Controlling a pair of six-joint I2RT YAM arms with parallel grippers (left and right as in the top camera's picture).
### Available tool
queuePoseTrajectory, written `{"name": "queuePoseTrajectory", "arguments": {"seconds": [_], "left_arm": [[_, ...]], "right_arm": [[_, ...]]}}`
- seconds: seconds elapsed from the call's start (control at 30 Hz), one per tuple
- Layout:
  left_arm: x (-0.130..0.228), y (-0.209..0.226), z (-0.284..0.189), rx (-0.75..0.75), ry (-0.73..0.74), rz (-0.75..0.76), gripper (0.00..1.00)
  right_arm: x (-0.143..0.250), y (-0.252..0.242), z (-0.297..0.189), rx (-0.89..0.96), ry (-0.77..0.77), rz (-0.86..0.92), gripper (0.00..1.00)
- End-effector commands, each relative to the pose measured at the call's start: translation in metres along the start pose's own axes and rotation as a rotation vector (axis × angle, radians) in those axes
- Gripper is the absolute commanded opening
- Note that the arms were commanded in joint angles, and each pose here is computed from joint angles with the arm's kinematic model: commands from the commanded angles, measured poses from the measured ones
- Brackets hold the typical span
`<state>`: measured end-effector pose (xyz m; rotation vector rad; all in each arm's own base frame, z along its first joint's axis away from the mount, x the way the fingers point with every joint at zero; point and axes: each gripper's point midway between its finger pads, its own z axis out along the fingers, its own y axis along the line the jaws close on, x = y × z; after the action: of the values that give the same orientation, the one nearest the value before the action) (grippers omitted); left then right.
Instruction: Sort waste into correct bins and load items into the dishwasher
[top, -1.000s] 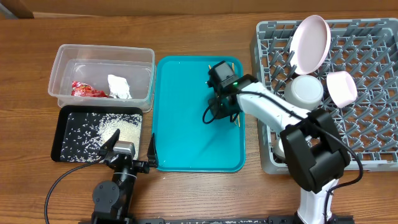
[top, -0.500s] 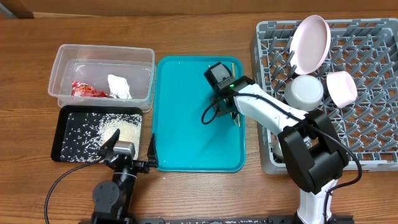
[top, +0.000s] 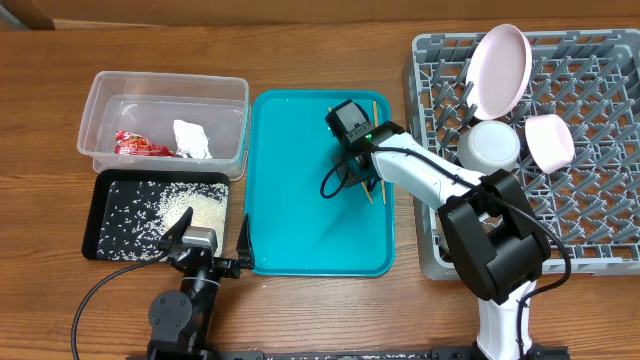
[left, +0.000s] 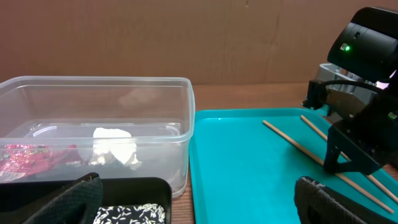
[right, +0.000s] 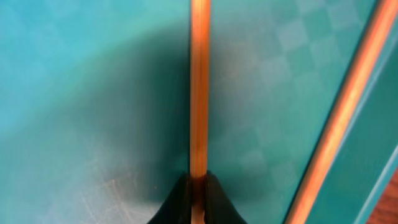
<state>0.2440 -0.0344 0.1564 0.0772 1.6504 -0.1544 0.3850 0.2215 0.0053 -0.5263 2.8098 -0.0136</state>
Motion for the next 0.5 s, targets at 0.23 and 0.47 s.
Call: {"name": "queuePoseTrajectory", "arguments": {"seconds": [0.23, 0.47], "left_arm": [[0.000, 0.002, 0.000, -0.007, -0.005, -0.008, 1.00], [0.000, 0.002, 0.000, -0.007, -0.005, -0.007, 1.00]], "right_arm": [[-0.024, 0.012, -0.077, -0.100, -0.076, 0.030, 0.04], [-0.048, -0.053, -0.150, -0.032, -0.258, 0.177, 0.04]]}}
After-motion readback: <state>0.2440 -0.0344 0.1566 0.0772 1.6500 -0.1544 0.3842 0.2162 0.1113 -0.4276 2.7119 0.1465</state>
